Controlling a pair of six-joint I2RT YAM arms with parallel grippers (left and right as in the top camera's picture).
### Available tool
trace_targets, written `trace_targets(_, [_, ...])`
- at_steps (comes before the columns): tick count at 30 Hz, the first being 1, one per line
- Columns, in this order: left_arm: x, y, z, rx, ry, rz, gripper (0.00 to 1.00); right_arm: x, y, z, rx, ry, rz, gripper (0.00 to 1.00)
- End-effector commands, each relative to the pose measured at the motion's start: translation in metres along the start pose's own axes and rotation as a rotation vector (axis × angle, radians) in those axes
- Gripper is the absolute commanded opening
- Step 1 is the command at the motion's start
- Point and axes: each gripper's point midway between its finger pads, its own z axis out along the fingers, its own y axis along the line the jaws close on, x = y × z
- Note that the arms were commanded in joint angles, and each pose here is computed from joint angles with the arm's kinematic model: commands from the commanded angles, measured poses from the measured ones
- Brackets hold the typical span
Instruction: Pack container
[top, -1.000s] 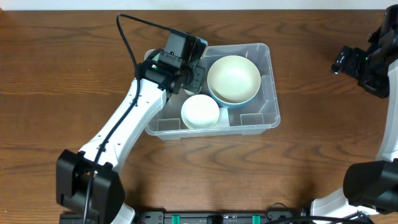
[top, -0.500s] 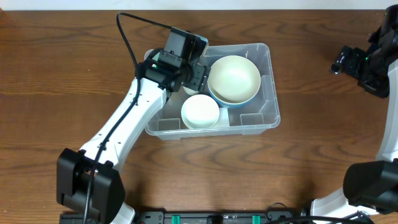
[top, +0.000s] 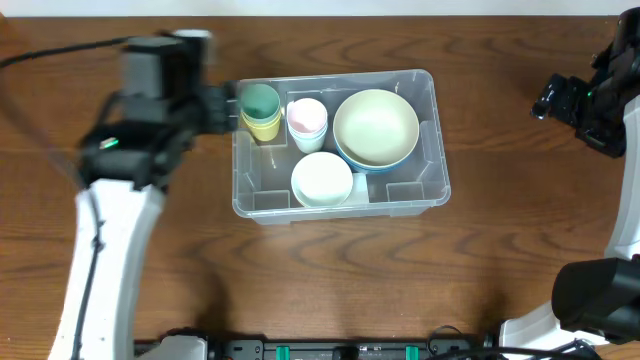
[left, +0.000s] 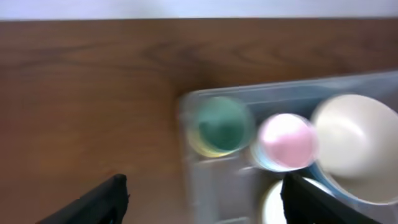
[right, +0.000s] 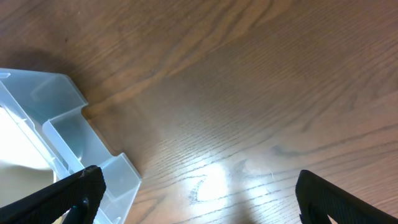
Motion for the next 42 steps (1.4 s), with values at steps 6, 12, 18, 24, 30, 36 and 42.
trace_targets(6, [0.019,0.087,-0.015,-0.179,0.059,-0.261,0.93,-0.002,0.0,-0.005,-0.005,-0.016,0.012,0.99])
trace_targets(12, [0.021,0.097,-0.017,-0.198,0.06,-0.282,0.98,-0.002,0.0,-0.005,-0.005,-0.016,0.012,0.99])
trace_targets(18, [0.032,0.095,-0.018,-0.2,0.103,-0.287,0.98,-0.002,0.0,-0.005,-0.005,-0.016,0.012,0.99])
trace_targets(24, [0.032,0.095,-0.018,-0.2,0.105,-0.287,0.98,-0.002,0.0,-0.005,-0.005,-0.016,0.012,0.99])
trace_targets(30, [0.032,0.095,-0.018,-0.2,0.104,-0.287,0.98,-0.002,0.0,-0.005,-0.005,-0.016,0.012,0.99])
trace_targets(36, [0.032,0.095,-0.018,-0.2,0.104,-0.287,0.98,-0.002,0.0,-0.005,-0.005,-0.016,0.012,0.99])
trace_targets(42, [0.033,0.109,-0.021,-0.283,0.102,-0.278,0.98,-0.002,0.0,-0.005,-0.005,-0.016,0.012,0.99])
